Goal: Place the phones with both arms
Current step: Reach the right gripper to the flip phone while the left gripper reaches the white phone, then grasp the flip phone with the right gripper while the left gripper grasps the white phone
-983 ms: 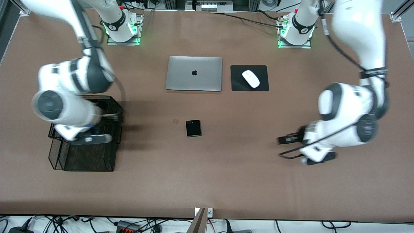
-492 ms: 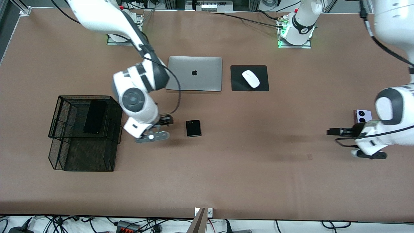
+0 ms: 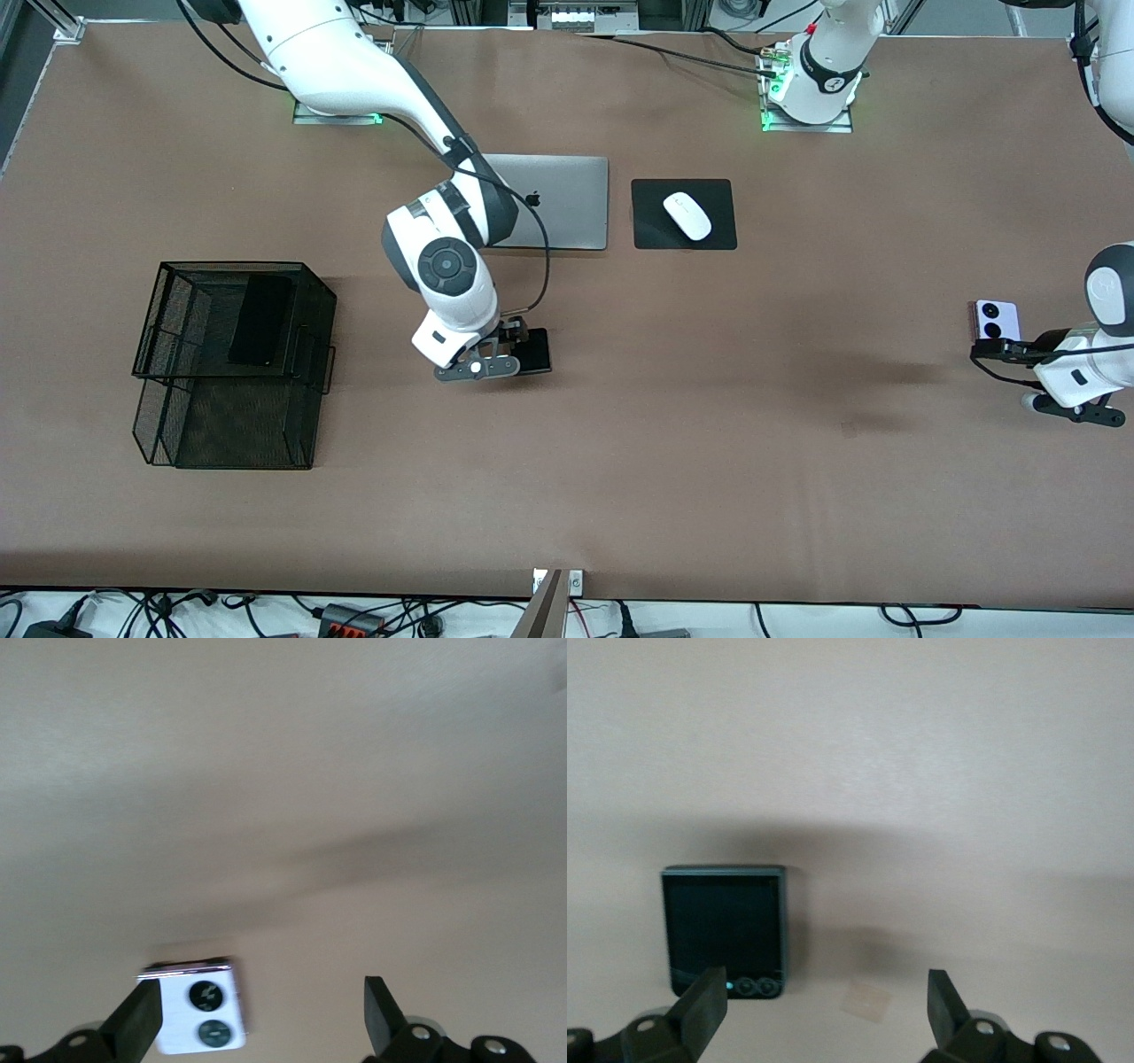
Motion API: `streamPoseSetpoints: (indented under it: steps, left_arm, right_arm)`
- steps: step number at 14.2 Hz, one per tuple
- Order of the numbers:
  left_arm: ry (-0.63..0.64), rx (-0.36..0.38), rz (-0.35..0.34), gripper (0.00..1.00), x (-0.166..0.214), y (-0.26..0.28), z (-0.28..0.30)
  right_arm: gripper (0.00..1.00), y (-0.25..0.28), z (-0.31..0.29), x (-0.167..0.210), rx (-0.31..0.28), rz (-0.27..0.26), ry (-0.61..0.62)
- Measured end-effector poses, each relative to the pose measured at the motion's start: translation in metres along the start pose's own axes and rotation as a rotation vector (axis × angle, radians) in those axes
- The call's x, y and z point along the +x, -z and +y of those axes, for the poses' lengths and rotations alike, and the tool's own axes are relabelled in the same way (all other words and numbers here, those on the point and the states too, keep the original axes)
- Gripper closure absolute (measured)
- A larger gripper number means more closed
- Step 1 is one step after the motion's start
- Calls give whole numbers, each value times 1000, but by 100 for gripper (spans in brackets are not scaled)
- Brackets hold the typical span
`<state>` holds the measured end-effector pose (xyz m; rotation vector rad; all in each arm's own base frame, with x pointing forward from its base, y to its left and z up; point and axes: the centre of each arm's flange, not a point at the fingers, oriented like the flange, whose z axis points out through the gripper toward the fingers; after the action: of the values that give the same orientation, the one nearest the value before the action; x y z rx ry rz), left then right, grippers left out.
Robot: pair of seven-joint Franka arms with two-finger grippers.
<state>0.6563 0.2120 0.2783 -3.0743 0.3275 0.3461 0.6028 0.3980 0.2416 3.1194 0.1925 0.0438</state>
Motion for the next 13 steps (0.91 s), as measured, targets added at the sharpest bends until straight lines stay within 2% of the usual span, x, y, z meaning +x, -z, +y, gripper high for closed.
streamPoseSetpoints:
  steps: [4, 7, 13]
  left_arm:
    - [-124, 44, 83, 0, -14, -22, -40]
    - [-185, 36, 118, 0, -37, -58, -68]
    - [-156, -15, 150, 0, -55, -83, -70]
  right_arm:
    - [0, -19, -17, -6, 15, 19, -10]
    - [0, -32, -27, -12, 17, 23, -12]
    - [0, -36, -33, -15, 17, 21, -20]
